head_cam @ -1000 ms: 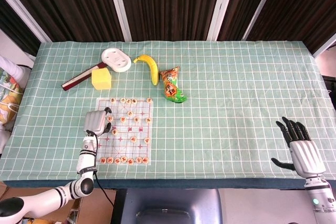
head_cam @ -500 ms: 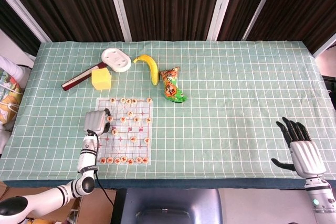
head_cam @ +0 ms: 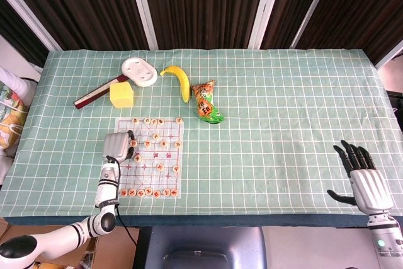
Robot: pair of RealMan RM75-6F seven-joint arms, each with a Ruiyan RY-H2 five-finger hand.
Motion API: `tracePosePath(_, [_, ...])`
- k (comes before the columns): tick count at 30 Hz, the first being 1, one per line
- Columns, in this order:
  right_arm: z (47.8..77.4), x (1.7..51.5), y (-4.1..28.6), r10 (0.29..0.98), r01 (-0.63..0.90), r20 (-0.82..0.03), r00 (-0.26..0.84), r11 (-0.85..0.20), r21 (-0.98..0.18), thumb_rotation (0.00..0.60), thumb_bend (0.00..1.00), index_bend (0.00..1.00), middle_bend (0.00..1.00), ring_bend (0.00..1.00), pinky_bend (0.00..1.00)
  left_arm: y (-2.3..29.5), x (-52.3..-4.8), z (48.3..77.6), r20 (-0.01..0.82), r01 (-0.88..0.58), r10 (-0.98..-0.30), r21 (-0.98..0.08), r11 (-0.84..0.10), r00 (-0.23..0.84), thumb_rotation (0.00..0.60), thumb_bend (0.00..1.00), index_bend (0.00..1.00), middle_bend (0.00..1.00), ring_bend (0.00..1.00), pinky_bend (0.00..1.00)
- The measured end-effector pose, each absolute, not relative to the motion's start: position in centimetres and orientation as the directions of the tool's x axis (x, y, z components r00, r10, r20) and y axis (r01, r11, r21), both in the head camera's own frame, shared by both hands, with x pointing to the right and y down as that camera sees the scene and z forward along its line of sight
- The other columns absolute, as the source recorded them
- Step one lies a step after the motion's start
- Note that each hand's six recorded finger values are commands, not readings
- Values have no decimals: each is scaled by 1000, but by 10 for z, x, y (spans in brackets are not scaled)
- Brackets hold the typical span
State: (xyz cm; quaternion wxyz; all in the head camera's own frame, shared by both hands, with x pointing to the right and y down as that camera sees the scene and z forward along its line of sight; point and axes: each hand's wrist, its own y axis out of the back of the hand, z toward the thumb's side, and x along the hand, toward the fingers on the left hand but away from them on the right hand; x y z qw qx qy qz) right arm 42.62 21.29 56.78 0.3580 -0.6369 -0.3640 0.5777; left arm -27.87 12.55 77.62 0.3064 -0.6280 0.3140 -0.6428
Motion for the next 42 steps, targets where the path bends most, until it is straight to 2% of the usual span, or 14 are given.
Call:
tracePosePath(7, [569, 425, 213, 875, 48, -479, 71, -482, -875, 600, 175, 0, 0, 0, 0, 123, -280, 771, 602, -19, -798, -798, -602, -16, 600, 361, 534, 1000, 1000, 1000])
tracePosePath(15, [569, 423, 214, 873, 48, -482, 79, -486, -873, 600, 175, 0, 0, 0, 0, 121, -287, 751, 582, -38, -813, -812, -582, 7, 600, 360, 540, 1000, 1000, 1000])
tracePosePath(22, [570, 418, 216, 868, 44, -487, 98, -492, -869, 600, 175, 0, 0, 0, 0, 133, -314, 733, 611, -37, -792, -791, -611, -2, 600, 366, 545, 1000, 1000, 1000])
tracePosePath(42, [567, 418, 218, 872, 52, -477, 111, -485, -873, 600, 175, 0, 0, 0, 0, 140, -335, 749, 624, 12, -779, -780, -626, -68, 600, 367, 543, 1000, 1000, 1000])
